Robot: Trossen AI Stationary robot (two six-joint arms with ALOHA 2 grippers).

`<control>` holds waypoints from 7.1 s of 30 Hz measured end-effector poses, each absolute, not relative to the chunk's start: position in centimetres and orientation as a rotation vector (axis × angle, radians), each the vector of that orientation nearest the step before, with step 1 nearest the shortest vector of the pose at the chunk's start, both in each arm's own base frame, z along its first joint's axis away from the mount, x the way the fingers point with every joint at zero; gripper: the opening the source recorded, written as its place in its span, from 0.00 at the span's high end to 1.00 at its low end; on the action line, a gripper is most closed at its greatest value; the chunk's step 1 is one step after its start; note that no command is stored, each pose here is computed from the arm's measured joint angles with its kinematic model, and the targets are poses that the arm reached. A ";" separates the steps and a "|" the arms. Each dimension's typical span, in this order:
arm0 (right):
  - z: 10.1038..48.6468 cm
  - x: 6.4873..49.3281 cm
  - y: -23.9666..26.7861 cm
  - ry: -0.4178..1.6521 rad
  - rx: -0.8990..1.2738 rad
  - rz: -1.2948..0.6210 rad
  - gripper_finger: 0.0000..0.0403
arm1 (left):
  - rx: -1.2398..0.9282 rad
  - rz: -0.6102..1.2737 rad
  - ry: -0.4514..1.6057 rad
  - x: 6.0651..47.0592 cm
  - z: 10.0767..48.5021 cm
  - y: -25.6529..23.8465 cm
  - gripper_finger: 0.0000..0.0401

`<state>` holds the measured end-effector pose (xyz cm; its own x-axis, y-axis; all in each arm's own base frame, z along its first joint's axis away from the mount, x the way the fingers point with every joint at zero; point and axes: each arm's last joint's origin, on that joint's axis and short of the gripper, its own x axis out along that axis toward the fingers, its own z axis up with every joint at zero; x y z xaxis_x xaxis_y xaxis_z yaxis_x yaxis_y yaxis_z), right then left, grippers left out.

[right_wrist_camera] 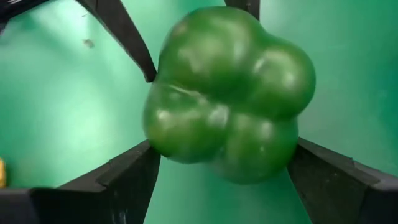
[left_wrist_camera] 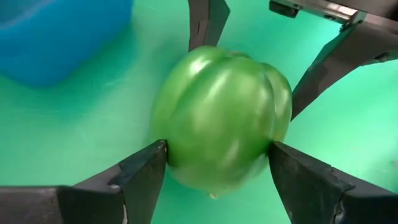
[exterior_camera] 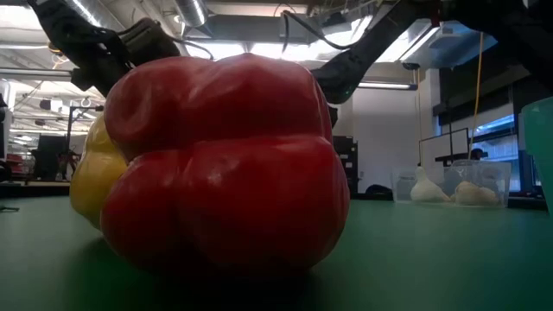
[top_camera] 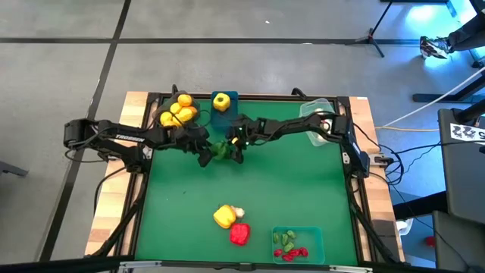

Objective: Sort produce into baskets
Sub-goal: Put the green bell pepper into the blue bin, then put the yellow bell pepper into the blue bin

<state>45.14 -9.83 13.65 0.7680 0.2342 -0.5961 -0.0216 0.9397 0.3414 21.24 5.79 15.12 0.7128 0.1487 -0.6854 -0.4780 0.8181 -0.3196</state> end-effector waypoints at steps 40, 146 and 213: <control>27.7 44.5 -15.8 0.675 0.090 0.049 0.19 | -0.291 0.515 0.273 22.1 24.7 10.8 0.32; 47.9 25.0 -3.3 0.849 0.010 0.109 0.19 | 0.285 -0.600 0.861 27.3 17.9 -7.5 0.32; 48.3 25.4 -3.4 0.790 0.100 0.051 0.19 | 0.266 -0.431 0.927 29.3 15.1 -7.1 0.99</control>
